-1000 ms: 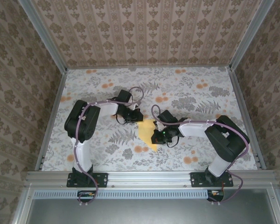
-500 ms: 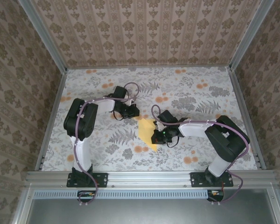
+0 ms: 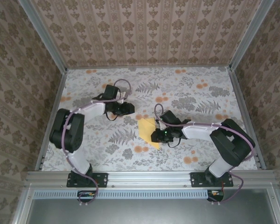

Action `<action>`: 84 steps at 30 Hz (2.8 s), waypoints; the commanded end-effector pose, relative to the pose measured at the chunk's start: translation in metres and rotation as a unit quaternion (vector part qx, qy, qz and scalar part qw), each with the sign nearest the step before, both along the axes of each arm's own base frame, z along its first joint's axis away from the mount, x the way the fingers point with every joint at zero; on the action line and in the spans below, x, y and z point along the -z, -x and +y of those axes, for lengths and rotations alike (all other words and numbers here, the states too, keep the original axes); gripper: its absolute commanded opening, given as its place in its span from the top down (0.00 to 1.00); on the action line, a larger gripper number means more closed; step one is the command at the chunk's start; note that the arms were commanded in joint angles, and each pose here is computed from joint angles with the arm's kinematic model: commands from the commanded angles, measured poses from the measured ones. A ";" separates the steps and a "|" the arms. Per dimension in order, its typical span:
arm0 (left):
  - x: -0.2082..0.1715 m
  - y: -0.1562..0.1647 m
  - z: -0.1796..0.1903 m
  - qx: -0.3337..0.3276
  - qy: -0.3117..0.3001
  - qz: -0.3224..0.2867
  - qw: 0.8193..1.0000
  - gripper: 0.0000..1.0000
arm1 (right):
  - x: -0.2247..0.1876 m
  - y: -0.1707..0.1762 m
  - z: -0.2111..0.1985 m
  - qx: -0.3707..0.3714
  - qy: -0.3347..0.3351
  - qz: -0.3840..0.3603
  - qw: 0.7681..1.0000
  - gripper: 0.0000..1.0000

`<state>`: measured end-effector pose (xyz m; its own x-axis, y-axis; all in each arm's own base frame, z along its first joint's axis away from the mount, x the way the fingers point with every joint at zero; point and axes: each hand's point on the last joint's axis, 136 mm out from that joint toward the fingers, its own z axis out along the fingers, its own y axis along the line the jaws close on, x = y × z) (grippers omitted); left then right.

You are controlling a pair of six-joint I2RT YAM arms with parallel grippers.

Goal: Fold a paper plane with a square sheet of paper (fold left side to right side)
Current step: Fourth fold the wing at the center of the table, then turn over the paper at the center of the table.

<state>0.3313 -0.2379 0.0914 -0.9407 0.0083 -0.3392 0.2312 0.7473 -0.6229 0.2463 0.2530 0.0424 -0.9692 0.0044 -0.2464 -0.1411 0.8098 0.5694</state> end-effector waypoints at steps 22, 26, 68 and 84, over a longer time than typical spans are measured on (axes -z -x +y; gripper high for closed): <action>0.024 0.047 -0.062 0.016 0.083 0.072 0.994 0.44 | -0.045 -0.037 -0.033 0.017 0.013 -0.115 0.993 0.40; 0.028 0.045 -0.072 0.024 0.096 0.080 0.992 0.44 | -0.057 -0.036 -0.034 0.021 0.003 -0.131 0.991 0.38; -0.082 -0.005 -0.054 0.010 0.166 -0.039 0.985 0.98 | -0.125 -0.035 -0.073 0.093 -0.164 -0.179 0.966 0.00; -0.220 -0.024 0.001 -0.032 0.251 -0.187 0.949 1.00 | -0.170 -0.028 -0.022 -0.005 -0.312 -0.168 0.935 0.00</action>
